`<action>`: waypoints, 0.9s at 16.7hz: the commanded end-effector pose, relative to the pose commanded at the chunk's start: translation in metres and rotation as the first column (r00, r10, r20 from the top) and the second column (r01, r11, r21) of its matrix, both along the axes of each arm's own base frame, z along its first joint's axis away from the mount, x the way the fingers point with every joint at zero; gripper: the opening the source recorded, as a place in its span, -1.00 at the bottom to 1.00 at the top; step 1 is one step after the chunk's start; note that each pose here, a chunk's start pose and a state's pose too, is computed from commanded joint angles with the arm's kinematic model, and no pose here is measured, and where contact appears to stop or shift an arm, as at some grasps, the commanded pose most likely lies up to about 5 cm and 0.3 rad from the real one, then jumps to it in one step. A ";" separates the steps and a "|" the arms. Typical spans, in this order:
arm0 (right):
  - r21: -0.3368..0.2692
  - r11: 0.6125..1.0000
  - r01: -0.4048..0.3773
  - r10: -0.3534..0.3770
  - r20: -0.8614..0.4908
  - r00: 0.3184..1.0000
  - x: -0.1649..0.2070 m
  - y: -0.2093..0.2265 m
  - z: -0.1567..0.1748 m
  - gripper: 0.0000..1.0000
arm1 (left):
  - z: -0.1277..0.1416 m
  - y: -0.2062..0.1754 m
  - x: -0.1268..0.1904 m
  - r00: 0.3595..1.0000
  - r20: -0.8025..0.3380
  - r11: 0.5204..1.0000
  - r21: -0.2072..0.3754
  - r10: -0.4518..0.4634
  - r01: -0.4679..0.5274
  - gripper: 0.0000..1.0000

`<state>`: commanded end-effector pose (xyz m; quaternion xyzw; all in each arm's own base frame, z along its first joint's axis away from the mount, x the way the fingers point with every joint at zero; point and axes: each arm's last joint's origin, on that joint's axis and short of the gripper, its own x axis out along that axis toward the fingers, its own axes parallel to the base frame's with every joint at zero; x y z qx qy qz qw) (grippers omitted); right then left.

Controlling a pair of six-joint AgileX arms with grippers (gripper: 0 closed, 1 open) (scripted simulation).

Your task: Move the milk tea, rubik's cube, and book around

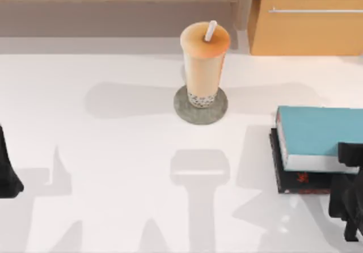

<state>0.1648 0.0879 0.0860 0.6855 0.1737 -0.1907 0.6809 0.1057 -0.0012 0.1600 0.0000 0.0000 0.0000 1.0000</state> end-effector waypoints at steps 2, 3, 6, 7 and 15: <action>0.000 1.000 0.000 0.000 0.000 1.000 0.000 0.000 0.000 -1.00 | 0.000 0.000 0.000 1.000 0.000 1.000 0.000 0.000 0.000 1.00; 0.000 1.000 0.000 0.000 0.000 1.000 0.000 0.000 0.000 -0.85 | 0.000 0.000 0.000 1.000 0.000 1.000 0.000 0.000 0.000 1.00; 0.000 1.000 0.000 0.000 0.000 1.000 0.000 0.000 0.000 -0.40 | 0.000 0.000 0.000 1.000 0.000 1.000 0.000 0.000 0.000 1.00; 0.000 1.000 0.000 0.000 0.000 1.000 0.000 0.000 0.000 -0.25 | 0.000 0.000 0.000 1.000 0.000 1.000 0.000 0.000 0.000 1.00; 0.000 1.000 0.000 0.000 0.000 1.000 0.000 0.000 0.000 0.96 | 0.000 0.000 0.000 1.000 0.000 1.000 0.000 0.000 0.000 1.00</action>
